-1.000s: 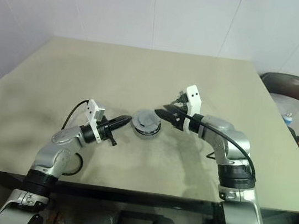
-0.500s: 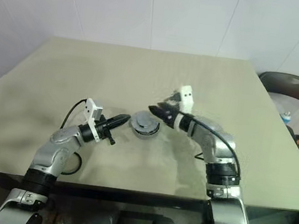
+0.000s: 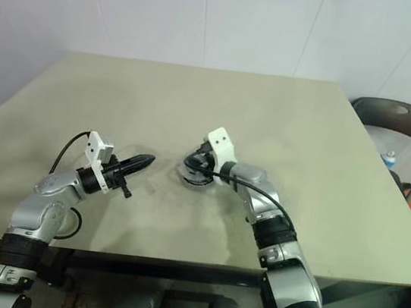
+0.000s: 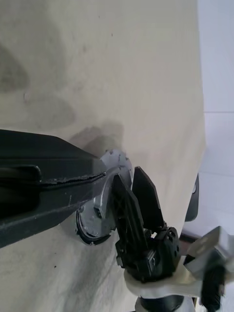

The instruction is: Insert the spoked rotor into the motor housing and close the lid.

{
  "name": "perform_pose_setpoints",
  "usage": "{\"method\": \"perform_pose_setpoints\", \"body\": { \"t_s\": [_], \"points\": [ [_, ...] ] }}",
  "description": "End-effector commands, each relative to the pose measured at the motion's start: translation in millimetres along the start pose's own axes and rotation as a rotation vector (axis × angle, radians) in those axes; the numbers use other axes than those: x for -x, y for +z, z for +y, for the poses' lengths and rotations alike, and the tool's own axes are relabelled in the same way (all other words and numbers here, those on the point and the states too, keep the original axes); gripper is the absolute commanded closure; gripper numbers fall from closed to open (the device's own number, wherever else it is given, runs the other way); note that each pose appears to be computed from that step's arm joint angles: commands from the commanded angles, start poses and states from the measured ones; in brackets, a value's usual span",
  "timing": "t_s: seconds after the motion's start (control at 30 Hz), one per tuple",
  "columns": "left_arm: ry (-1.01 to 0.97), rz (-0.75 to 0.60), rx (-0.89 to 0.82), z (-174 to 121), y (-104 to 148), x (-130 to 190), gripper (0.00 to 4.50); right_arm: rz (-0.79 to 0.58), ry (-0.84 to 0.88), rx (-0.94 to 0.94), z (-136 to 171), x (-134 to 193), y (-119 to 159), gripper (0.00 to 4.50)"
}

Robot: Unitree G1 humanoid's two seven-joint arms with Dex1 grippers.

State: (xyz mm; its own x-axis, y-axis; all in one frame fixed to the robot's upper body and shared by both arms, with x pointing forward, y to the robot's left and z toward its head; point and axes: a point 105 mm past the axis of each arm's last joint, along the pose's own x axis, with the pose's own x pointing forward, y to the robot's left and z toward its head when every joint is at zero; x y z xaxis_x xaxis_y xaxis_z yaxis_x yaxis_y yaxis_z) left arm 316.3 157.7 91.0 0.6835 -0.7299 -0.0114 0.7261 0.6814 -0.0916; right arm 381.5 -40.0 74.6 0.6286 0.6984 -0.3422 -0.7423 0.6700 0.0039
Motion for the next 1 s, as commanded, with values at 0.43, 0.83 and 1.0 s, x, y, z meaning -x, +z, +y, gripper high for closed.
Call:
{"method": "perform_pose_setpoints", "body": {
  "t_s": [0.43, 0.83, 1.0],
  "points": [
    [0.015, -0.040, -0.008, -3, 4, -5, 4.50, 0.010, 0.043, 0.040, 8, -3, 4, 0.03],
    [0.014, -0.038, -0.019, -2, 4, -9, 4.50, 0.017, 0.055, 0.027, 10, 1, -2, 1.22],
    [0.011, -0.038, -0.017, -2, 4, -10, 4.50, -0.062, 0.116, -0.065, 12, 9, 13, 1.22]
  ]
}}
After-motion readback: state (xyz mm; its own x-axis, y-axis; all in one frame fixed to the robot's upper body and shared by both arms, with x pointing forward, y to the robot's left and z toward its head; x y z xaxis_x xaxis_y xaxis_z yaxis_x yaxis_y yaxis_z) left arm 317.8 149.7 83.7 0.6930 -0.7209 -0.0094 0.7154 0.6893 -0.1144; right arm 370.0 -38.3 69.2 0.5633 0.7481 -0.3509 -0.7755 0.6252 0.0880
